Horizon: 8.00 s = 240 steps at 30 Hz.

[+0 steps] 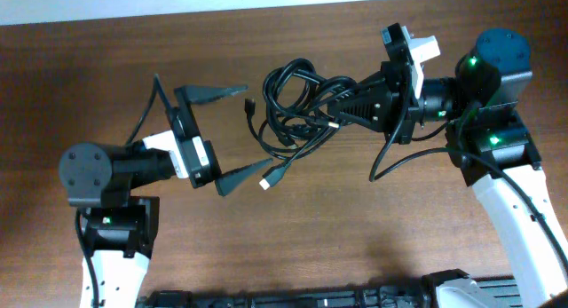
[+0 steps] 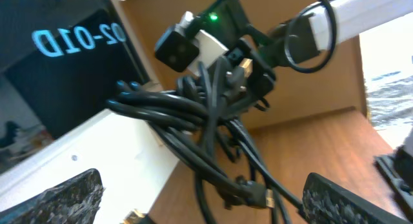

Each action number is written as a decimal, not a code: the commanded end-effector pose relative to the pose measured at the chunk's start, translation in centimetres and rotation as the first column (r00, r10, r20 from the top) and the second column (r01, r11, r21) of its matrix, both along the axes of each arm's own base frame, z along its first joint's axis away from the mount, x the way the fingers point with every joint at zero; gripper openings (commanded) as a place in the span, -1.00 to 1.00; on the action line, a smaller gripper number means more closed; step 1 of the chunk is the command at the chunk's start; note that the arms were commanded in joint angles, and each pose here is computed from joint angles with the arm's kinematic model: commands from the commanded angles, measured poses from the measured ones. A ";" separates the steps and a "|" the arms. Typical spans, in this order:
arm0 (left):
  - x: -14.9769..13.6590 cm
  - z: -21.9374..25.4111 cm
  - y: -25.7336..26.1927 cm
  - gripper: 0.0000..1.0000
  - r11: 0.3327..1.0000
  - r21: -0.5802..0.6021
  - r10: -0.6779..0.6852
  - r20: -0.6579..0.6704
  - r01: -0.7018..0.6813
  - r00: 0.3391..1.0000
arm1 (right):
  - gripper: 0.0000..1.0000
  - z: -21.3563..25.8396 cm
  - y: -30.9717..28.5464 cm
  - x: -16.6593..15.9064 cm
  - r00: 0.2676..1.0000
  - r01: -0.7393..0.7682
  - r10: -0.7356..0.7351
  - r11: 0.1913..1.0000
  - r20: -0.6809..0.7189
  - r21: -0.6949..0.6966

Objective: Untangle cables

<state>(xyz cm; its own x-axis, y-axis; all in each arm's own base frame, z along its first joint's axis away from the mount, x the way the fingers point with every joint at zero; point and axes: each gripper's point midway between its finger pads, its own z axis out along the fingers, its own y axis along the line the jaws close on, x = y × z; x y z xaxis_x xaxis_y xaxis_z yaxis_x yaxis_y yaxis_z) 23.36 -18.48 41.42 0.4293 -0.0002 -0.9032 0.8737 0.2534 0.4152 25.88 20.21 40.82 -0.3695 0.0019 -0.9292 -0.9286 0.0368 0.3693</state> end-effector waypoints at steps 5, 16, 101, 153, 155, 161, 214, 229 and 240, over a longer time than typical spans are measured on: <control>-0.5 -2.9 -0.6 0.99 0.991 0.038 -0.118 -0.167 0.126 0.979 | -0.92 1.5 -0.1 -1.0 0.998 -0.016 0.015 1.000 0.062 0.006; -1.3 -4.3 -2.9 -0.78 0.977 0.040 -0.195 -0.230 0.210 0.953 | -0.92 1.5 -0.1 -0.9 0.998 -0.013 0.012 1.000 0.062 0.006; -2.4 -0.3 -3.3 -1.00 0.988 -0.134 -0.136 -0.529 0.075 0.838 | 0.93 0.0 -2.4 2.4 0.703 0.673 -0.547 0.718 0.454 -0.178; -0.2 -3.0 -5.4 -1.00 0.988 -0.128 -0.151 -0.648 0.089 0.747 | 0.98 -0.7 0.0 -0.5 0.811 0.492 -0.367 0.849 0.456 -0.193; -0.8 -3.0 -6.1 -1.00 0.984 -0.127 -0.175 -0.641 0.121 0.747 | 0.98 -0.1 0.0 -0.4 0.803 0.497 -0.375 0.850 0.463 -0.174; -3.9 -2.5 -8.0 -1.00 0.959 -0.129 -0.277 -0.608 0.252 0.744 | 0.98 -1.6 -4.0 3.7 0.647 0.743 -0.577 0.623 0.499 -0.243; 1.7 -1.2 -3.0 -1.00 0.984 -0.176 -0.114 -0.613 0.006 0.782 | 0.97 -9.3 -7.8 -1.3 0.732 0.660 -0.587 0.483 0.347 -0.575; -1.8 -0.4 -1.9 -1.00 0.971 -0.122 -0.240 -0.529 0.206 0.814 | 0.69 -2.6 -4.3 0.6 0.711 0.698 -0.682 0.655 0.173 -0.290; -1.5 -0.3 -1.9 -1.00 0.973 -0.133 -0.230 -0.538 0.188 0.811 | 0.44 -3.2 -2.0 0.2 0.805 0.587 -0.581 0.754 0.118 -0.293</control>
